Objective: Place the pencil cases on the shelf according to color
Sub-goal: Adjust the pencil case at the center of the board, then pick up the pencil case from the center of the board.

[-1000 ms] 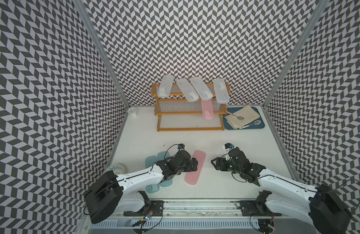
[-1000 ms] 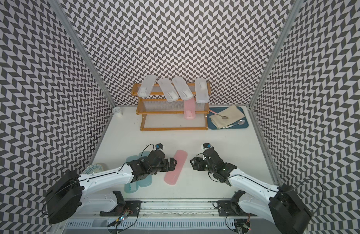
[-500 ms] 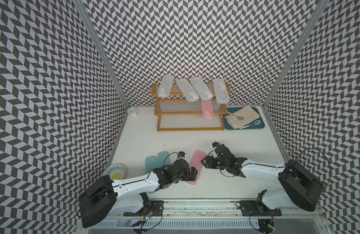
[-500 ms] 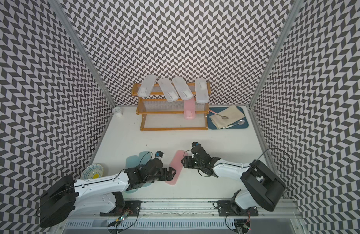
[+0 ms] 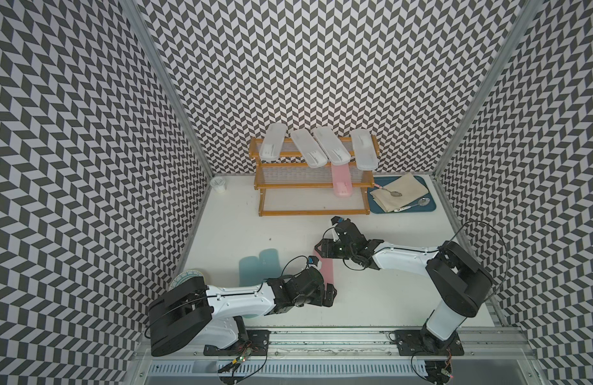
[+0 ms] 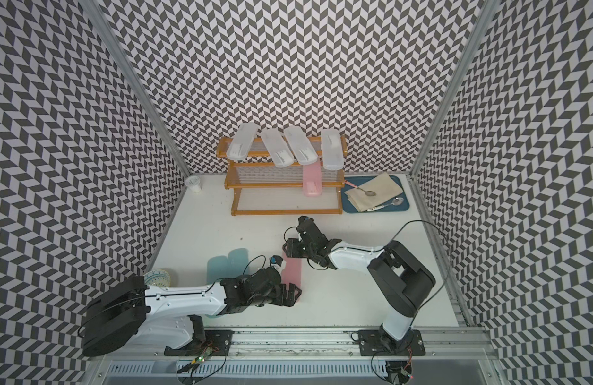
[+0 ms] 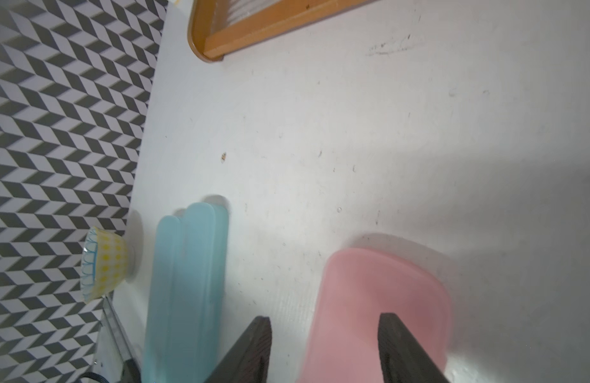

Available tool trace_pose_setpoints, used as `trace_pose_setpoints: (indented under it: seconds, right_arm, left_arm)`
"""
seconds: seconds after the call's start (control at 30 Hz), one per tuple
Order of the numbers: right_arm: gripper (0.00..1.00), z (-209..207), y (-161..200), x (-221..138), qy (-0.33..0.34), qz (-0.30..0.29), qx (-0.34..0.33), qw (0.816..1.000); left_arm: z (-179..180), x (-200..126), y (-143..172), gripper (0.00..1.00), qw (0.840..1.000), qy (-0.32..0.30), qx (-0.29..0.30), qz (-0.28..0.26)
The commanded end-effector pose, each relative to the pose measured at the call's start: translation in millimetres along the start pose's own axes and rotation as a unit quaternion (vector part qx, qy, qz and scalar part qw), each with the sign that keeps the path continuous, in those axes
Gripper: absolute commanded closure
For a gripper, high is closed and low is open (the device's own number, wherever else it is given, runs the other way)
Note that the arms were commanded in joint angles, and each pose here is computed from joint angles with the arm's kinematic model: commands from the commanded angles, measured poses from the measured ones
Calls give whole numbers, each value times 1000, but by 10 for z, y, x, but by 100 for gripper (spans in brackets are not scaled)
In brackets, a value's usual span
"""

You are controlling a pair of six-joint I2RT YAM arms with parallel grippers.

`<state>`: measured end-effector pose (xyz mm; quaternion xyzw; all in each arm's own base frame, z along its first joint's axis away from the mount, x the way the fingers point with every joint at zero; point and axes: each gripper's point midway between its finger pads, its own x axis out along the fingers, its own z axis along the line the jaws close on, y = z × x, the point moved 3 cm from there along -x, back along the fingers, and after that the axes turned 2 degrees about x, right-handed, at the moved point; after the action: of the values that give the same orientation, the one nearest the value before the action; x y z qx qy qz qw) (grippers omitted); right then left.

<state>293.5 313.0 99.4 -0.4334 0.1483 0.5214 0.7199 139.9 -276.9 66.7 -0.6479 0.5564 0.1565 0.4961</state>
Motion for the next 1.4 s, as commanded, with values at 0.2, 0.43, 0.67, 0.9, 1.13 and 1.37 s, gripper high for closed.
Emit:
trace_pose_setpoints:
  seconds: [0.2, 0.43, 0.67, 0.9, 1.13, 1.37]
  right_arm:
    - [24, -547, -156, -996, 137, -92, -20, 986]
    - [13, -709, 410, -1289, 103, -50, 10, 993]
    - [10, -543, 877, -1257, 69, -13, 5, 997]
    - [2, -420, 1226, -1069, 79, 42, -67, 994]
    - [0, -462, 1240, -1014, 112, 44, -108, 987]
    - [0, -417, 1336, -873, 124, 63, -134, 981]
  left_arm:
    - [-477, 202, -355, 0, 999, 20, 2, -31]
    - [-336, -54, -725, 0, 995, -13, -21, -99]
    - [323, -380, -952, 0, 986, -88, -42, -135]
    - [760, -532, -939, 1, 979, -127, -70, -144]
    - [1003, -603, -850, 0, 976, -120, -99, -151]
    - [1101, -606, -810, 0, 975, -118, -111, -149]
